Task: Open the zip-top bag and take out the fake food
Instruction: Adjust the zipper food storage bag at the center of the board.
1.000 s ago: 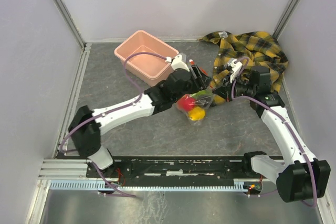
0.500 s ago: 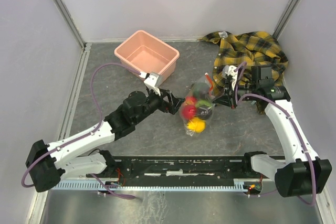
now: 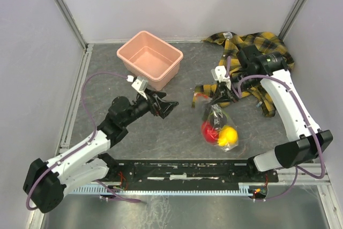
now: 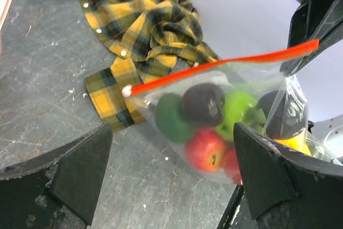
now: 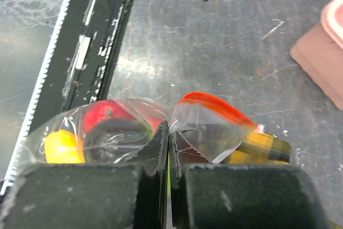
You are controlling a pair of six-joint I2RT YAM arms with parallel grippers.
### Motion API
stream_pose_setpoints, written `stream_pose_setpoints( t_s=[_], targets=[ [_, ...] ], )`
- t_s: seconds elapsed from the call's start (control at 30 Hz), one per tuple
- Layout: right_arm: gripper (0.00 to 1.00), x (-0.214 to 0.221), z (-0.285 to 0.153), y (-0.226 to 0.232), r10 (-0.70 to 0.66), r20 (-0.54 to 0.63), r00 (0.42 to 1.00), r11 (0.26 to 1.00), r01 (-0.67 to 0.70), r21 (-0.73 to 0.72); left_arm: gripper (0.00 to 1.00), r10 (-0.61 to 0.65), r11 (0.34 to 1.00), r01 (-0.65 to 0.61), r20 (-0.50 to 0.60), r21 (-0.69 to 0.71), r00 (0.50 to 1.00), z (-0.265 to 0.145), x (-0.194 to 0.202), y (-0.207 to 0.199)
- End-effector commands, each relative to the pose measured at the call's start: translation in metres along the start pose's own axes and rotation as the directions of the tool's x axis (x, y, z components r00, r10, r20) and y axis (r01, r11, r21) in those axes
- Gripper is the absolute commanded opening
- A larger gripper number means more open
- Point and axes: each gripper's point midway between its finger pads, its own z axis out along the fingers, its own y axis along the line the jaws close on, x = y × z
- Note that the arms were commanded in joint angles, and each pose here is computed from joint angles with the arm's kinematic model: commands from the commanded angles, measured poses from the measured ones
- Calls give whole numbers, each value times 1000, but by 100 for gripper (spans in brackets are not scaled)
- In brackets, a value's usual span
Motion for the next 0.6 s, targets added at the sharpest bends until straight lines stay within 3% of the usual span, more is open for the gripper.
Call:
stream_pose_setpoints(
  t_s=[0.0, 0.13, 0.33, 0.47, 0.57],
  targets=[
    [2, -13, -7, 40, -41, -32, 999, 997, 39, -64, 100, 73, 986, -100, 197, 130, 978, -18, -20, -21],
    [2, -7, -7, 42, -52, -50, 997, 998, 50, -37, 99, 108, 974, -167, 339, 151, 935, -36, -7, -15],
    [2, 12, -7, 49, -32, -106, 994, 999, 32, -6, 97, 331, 911, -374, 232, 175, 915, -6, 13, -11],
    [2, 35, -5, 47, 11, -141, 990, 1000, -7, 29, 96, 521, 818, -556, 220, 149, 825, 12, 13, -1],
    [2, 49, -3, 48, 44, -156, 987, 999, -39, 36, 94, 665, 694, -693, 198, 196, 721, 26, 13, -3]
  ],
)
